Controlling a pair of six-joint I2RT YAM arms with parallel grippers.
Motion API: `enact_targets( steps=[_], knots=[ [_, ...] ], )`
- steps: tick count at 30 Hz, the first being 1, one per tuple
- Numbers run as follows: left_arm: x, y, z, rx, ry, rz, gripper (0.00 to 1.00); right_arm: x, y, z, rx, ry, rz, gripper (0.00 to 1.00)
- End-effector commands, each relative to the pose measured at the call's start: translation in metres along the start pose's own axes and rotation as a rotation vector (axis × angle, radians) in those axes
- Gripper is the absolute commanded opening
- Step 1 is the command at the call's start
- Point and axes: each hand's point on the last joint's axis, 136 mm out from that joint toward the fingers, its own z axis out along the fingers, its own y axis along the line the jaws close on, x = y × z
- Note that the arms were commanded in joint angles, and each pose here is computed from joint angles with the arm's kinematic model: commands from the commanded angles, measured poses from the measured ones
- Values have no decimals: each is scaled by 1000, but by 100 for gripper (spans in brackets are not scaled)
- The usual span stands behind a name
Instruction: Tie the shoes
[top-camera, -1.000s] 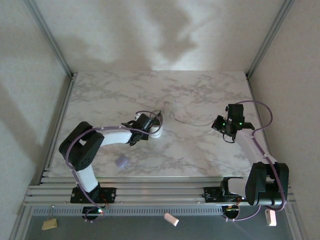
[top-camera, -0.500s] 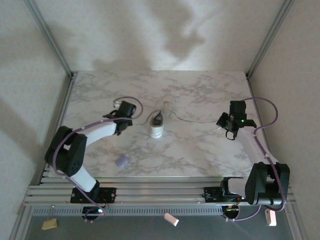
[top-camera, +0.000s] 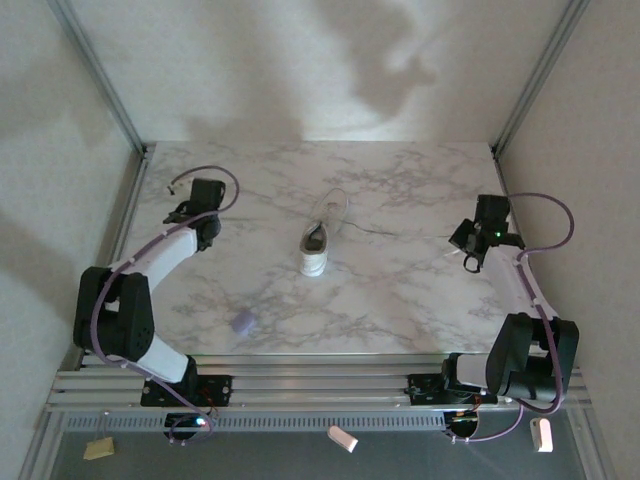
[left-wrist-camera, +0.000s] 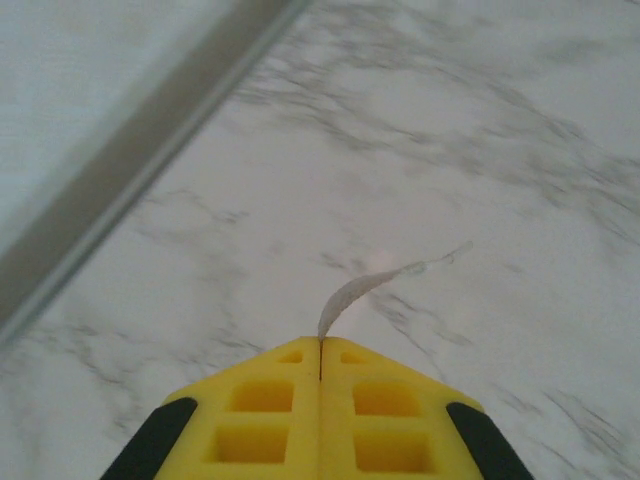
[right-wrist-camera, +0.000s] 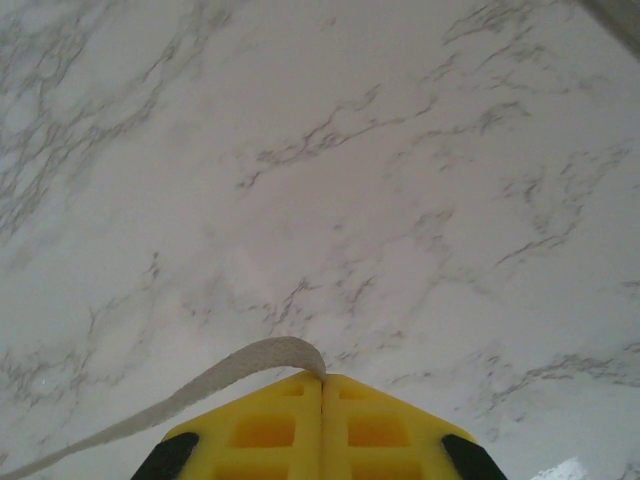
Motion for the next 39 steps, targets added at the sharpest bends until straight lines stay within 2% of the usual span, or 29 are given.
enact_targets(
  steps=[1, 5, 8, 17, 21, 28, 34, 36, 37, 39],
  knots=[
    [-5, 43, 0, -152, -22, 22, 0, -14, -7, -2, 35, -19, 42, 0],
    [5, 67, 9, -231, -1, -3, 0, -15, -11, 3, 48, -12, 55, 0],
    [17, 76, 16, -233, 30, -33, 0, -13, -13, 8, 54, -1, 60, 0],
    [45, 85, 27, -231, 80, -39, 0, -11, -33, 18, 120, 22, 90, 0],
    [50, 88, 29, -234, 86, -43, 0, -11, -45, 22, 138, 31, 122, 0],
    [54, 85, 31, -208, 97, -60, 0, -9, -45, 23, 124, 38, 120, 0],
    [63, 22, 11, 145, 89, -120, 0, 11, -10, 19, -14, 87, 77, 0],
    [66, 15, 6, 185, 85, -128, 0, 24, 2, 16, -44, 110, 53, 0],
    [67, 14, 5, 189, 86, -130, 6, 31, 6, 14, -55, 120, 40, 0],
    [65, 17, 4, 174, 82, -134, 32, 42, 10, 10, -64, 131, 16, 0]
  ],
)
